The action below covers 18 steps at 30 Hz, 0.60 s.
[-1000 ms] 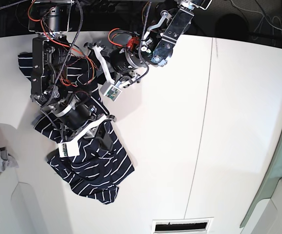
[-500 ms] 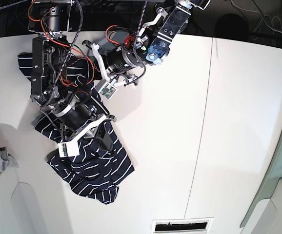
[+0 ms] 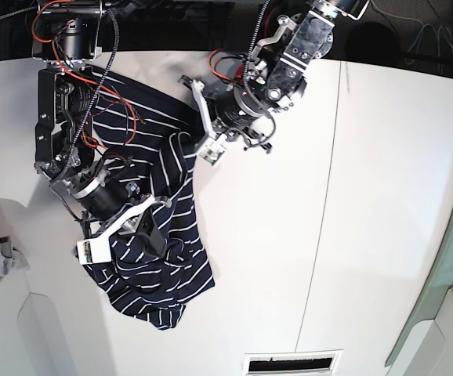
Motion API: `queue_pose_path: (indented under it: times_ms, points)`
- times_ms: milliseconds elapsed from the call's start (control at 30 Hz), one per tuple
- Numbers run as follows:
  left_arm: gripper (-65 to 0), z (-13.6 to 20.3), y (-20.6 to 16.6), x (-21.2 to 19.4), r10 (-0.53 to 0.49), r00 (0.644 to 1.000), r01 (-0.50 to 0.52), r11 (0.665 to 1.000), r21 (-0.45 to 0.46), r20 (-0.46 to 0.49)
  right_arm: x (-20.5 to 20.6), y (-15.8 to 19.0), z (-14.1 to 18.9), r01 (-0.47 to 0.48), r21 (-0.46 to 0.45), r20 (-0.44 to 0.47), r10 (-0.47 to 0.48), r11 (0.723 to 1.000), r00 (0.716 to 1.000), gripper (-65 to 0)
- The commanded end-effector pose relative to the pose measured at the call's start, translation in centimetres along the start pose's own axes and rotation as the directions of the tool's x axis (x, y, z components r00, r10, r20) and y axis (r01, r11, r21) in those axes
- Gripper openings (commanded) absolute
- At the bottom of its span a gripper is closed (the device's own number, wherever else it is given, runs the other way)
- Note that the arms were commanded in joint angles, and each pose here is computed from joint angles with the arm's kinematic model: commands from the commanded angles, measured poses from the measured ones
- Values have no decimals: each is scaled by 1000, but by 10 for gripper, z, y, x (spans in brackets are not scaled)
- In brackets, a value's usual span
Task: Layout the t-shirt on the table in an organized manner, then fold the t-shirt properly
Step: 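Lift the shirt with both grippers and stretch it between them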
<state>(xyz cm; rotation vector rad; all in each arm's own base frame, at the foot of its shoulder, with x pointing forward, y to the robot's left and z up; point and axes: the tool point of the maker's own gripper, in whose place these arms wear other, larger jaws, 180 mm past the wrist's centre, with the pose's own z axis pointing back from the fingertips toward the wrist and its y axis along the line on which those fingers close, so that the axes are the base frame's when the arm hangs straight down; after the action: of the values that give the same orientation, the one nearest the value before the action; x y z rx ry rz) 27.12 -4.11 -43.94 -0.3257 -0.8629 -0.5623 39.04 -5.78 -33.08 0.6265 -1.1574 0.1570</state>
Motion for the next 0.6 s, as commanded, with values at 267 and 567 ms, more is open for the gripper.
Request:
queue_pose_path:
  times_ms: [267, 567]
  points:
    - [-650, 43, 148, 49, -236, 971, 211, 928, 306, 46, 85, -24, 24, -114, -56, 172, 122, 992, 978, -650]
    - [-650, 108, 252, 149, -499, 865, 383, 719, 579, 48, 110, -77, 86, -40, -153, 200, 70, 987, 977, -650]
